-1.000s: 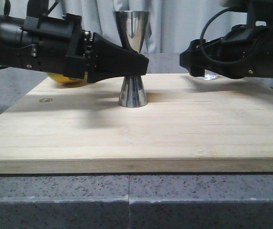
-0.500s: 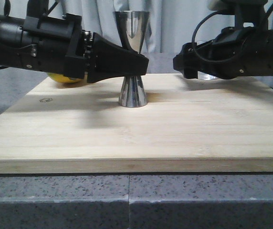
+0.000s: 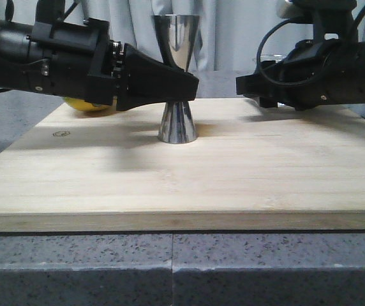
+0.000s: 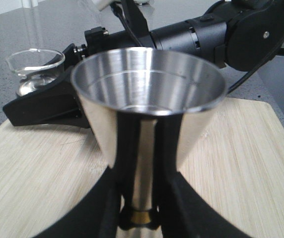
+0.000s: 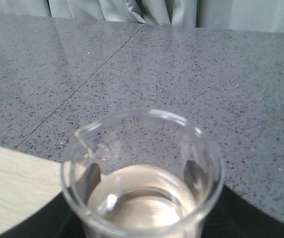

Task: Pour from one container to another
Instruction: 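Lift the glass beaker with the right gripper over the jigger cup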

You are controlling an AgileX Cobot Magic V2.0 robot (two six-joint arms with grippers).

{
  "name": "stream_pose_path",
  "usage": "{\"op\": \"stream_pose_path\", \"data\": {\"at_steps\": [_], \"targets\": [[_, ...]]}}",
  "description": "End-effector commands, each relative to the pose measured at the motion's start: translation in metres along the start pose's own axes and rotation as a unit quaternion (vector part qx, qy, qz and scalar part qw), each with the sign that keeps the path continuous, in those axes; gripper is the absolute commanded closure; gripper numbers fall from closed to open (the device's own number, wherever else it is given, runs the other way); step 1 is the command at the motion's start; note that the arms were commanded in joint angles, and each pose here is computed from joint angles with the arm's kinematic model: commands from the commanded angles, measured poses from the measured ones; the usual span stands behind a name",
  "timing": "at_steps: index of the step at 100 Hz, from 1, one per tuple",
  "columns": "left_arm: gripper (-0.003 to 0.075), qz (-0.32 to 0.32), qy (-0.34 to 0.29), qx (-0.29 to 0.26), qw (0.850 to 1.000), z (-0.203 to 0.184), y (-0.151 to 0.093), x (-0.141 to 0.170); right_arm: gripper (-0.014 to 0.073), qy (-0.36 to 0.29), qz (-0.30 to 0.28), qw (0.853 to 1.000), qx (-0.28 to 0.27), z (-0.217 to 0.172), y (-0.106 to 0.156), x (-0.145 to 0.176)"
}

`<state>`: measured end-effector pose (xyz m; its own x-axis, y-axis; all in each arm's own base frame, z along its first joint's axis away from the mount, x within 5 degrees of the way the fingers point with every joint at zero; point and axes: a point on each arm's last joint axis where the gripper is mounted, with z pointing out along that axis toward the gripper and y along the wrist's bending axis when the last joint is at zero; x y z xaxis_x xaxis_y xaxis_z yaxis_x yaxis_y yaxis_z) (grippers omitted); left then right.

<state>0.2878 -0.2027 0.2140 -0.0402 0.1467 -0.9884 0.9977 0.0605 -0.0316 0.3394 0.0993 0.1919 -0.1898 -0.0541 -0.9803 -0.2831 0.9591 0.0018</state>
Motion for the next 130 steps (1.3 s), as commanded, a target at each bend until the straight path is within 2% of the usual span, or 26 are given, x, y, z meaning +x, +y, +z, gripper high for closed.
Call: {"op": "stream_pose_path", "data": {"at_steps": [1,10,30,63,89,130], "targets": [[0.0640,0.013,-0.076,0.017,0.997,-0.002,-0.005,-0.032,0.0321,-0.069,-0.004,0.998,-0.002,-0.002,-0.001,-0.027],[0.0640,0.013,-0.076,0.017,0.997,-0.002,-0.005,-0.032,0.0347,-0.069,-0.007,0.998,-0.004,-0.002,-0.001,-0.027],[0.0640,0.013,-0.076,0.017,0.997,-0.002,-0.005,-0.032,0.0348,-0.081,-0.009,0.997,-0.006,-0.008,-0.001,-0.038],[0.0640,0.013,-0.076,0.017,0.997,-0.002,-0.005,-0.032,0.0348,-0.072,-0.067,0.995,-0.033,-0.042,0.005,-0.077],[0.0640,0.013,-0.076,0.017,0.997,-0.002,-0.005,-0.032,0.0348,-0.017,-0.078,0.996,-0.025,-0.075,0.007,-0.096],[0.0640,0.013,-0.076,0.017,0.997,-0.002,-0.005,-0.032,0.0348,0.072,-0.098,0.991,-0.055,-0.107,0.034,-0.124]]}}
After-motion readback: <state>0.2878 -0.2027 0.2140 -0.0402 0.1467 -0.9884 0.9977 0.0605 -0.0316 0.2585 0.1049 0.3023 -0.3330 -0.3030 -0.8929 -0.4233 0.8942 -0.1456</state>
